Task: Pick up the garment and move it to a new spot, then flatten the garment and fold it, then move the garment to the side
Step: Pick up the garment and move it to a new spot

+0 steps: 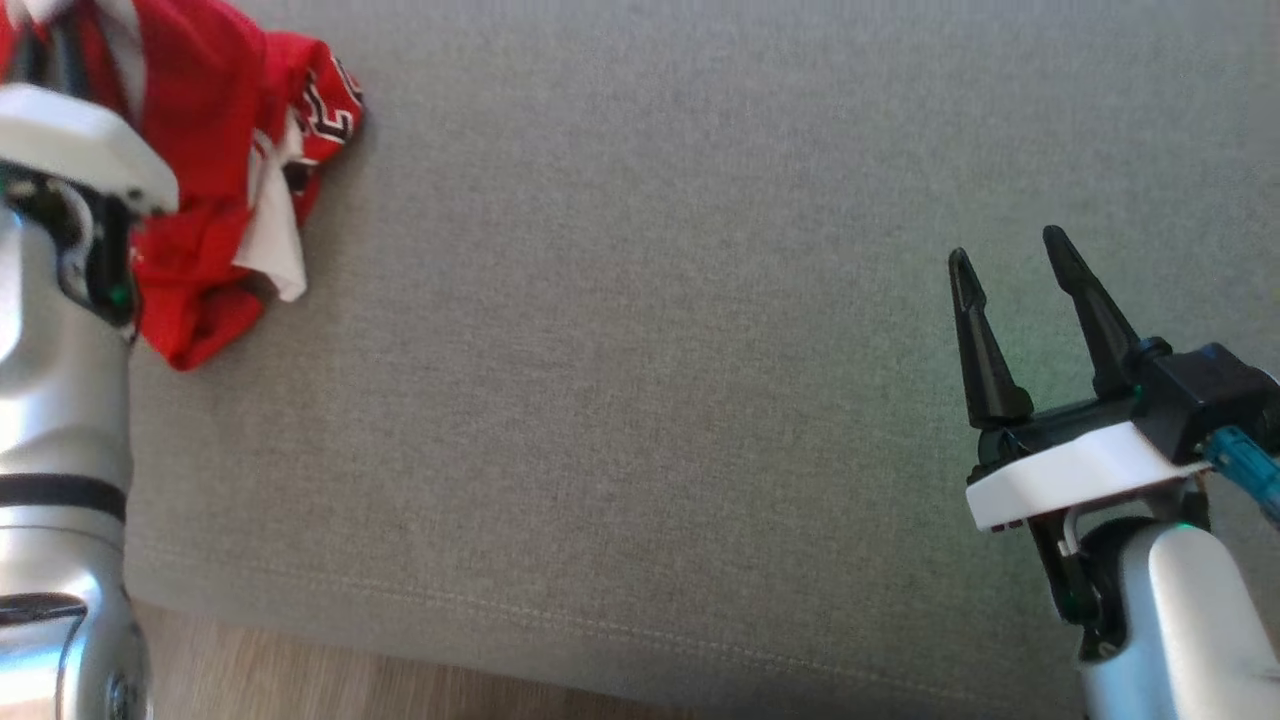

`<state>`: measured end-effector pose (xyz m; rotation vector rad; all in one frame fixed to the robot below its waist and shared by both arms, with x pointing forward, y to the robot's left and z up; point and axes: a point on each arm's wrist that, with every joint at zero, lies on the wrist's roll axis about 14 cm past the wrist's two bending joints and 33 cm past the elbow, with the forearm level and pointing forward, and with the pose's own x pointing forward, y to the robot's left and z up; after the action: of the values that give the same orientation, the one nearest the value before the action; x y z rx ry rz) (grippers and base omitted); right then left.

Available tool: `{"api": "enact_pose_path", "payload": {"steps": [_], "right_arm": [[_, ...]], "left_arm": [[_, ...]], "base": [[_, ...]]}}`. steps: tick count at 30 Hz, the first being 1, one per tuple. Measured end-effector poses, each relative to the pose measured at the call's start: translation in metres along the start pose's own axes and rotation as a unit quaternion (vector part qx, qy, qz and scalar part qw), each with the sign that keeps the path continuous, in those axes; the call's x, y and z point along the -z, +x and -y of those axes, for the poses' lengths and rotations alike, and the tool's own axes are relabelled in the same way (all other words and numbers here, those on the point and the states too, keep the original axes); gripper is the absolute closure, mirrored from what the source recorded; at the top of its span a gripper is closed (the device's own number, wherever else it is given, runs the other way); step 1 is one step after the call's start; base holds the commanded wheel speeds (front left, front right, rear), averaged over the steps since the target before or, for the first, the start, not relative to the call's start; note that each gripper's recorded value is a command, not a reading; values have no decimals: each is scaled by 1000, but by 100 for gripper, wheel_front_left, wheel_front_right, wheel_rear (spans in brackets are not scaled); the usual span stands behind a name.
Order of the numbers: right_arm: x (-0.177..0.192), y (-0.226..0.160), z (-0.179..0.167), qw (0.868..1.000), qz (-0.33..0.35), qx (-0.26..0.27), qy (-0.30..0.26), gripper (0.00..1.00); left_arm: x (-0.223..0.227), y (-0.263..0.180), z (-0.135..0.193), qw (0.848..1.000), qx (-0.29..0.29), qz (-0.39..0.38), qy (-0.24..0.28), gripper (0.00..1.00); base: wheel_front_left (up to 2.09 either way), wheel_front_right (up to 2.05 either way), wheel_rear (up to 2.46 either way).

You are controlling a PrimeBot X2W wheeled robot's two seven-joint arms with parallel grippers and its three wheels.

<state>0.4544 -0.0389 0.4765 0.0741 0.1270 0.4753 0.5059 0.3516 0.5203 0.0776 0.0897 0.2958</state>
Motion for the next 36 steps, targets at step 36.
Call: {"api": "enact_pose_path", "payload": {"steps": [36], "right_arm": [[-44, -126, 61, 983, 82, 159, 36, 0]], "left_arm": [[-43, -154, 292, 916, 388, 79, -61, 100]], "base": [[0, 0, 0]]}}
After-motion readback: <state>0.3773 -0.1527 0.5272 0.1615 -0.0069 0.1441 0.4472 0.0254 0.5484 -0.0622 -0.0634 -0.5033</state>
